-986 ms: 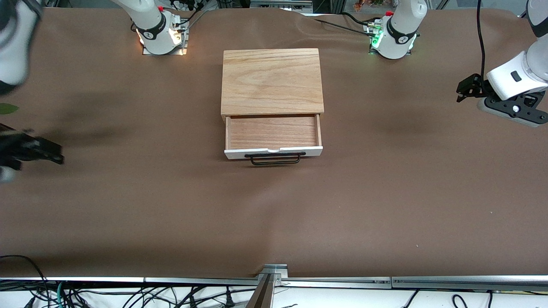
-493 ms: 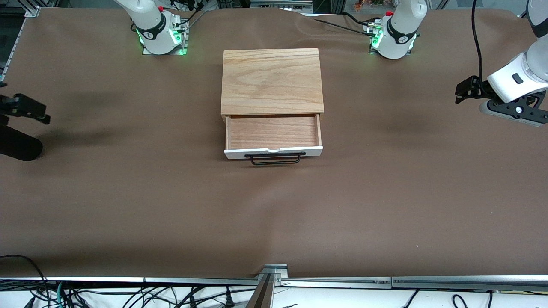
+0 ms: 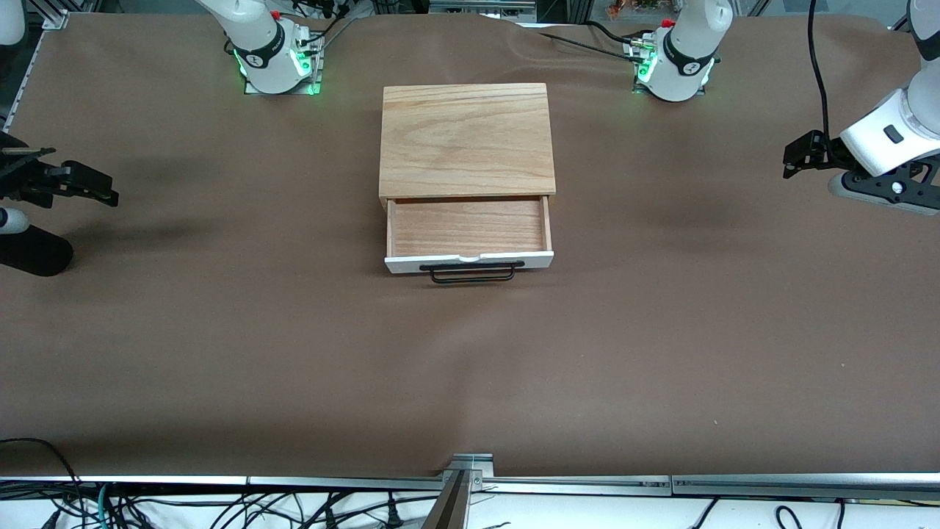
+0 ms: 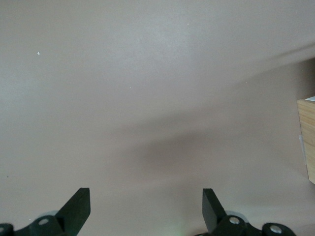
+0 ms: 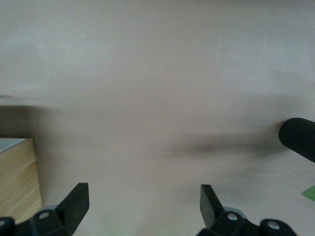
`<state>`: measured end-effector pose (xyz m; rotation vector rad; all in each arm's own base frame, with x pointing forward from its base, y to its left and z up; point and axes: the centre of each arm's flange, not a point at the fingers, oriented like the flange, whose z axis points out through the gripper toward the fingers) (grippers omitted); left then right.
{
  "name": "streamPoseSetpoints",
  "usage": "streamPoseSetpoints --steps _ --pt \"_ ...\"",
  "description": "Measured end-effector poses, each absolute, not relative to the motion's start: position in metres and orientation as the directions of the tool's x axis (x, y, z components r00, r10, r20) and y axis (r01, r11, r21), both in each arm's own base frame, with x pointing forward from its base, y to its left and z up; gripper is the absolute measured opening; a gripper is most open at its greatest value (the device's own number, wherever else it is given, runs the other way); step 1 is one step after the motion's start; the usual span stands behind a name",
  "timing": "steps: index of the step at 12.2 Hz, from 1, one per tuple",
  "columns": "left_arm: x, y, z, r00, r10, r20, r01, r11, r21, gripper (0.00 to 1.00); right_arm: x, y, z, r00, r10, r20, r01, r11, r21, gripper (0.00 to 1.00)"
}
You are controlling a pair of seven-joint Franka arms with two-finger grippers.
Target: Pull top drawer with both arms simultaneously
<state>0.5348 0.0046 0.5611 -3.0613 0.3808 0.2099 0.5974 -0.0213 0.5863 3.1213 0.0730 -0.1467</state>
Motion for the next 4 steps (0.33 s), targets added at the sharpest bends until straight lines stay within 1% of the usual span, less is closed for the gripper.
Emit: streamPoseSetpoints --steps 4 --pt "0.5346 0.0048 0.561 0.961 -0.239 -0.142 -0.246 -0.969 -0.032 1.0 0.5986 -0.0197 0.5837 0.994 0.049 -0.098 0.05 -0.999 0.014 1.0"
